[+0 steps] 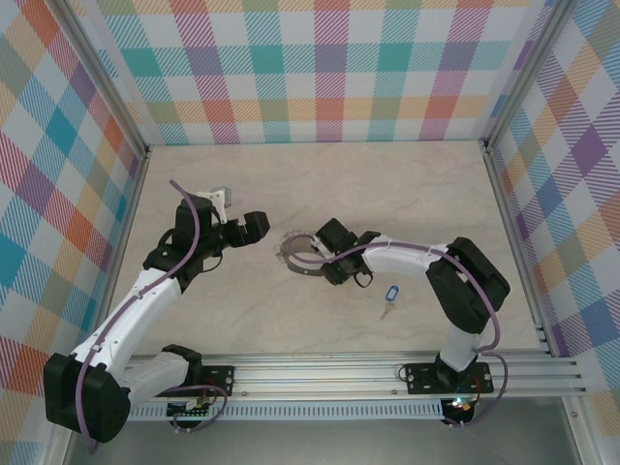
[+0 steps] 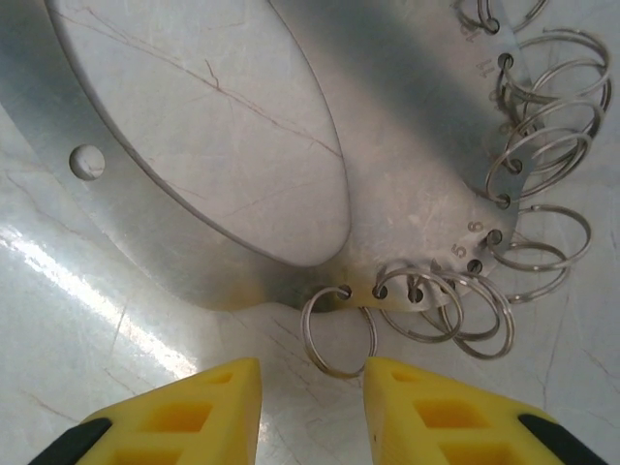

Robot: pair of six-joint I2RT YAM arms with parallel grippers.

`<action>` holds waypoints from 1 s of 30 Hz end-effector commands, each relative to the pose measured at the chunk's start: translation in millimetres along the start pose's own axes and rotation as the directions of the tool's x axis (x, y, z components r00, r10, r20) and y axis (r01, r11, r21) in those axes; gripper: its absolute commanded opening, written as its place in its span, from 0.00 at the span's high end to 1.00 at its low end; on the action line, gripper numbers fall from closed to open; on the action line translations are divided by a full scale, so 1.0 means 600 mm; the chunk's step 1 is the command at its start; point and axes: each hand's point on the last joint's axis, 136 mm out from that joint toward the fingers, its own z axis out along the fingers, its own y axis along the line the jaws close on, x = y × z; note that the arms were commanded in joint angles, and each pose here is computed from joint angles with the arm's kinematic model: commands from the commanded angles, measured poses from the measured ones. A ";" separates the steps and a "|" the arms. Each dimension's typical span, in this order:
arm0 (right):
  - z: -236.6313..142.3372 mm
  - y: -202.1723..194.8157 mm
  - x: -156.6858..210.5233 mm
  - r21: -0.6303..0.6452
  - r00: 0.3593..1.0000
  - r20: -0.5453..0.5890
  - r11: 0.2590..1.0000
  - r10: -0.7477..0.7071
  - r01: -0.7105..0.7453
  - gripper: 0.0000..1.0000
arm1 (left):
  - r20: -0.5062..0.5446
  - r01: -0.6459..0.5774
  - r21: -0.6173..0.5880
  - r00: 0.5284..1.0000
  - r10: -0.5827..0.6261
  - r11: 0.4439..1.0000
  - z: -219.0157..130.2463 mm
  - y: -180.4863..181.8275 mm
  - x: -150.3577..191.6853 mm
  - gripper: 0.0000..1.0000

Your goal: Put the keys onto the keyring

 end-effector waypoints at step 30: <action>0.016 -0.046 -0.042 0.137 1.000 0.006 0.991 -0.013 0.012 0.98 | -0.008 -0.012 0.009 1.000 0.012 1.000 -0.010 -0.007 0.009 0.00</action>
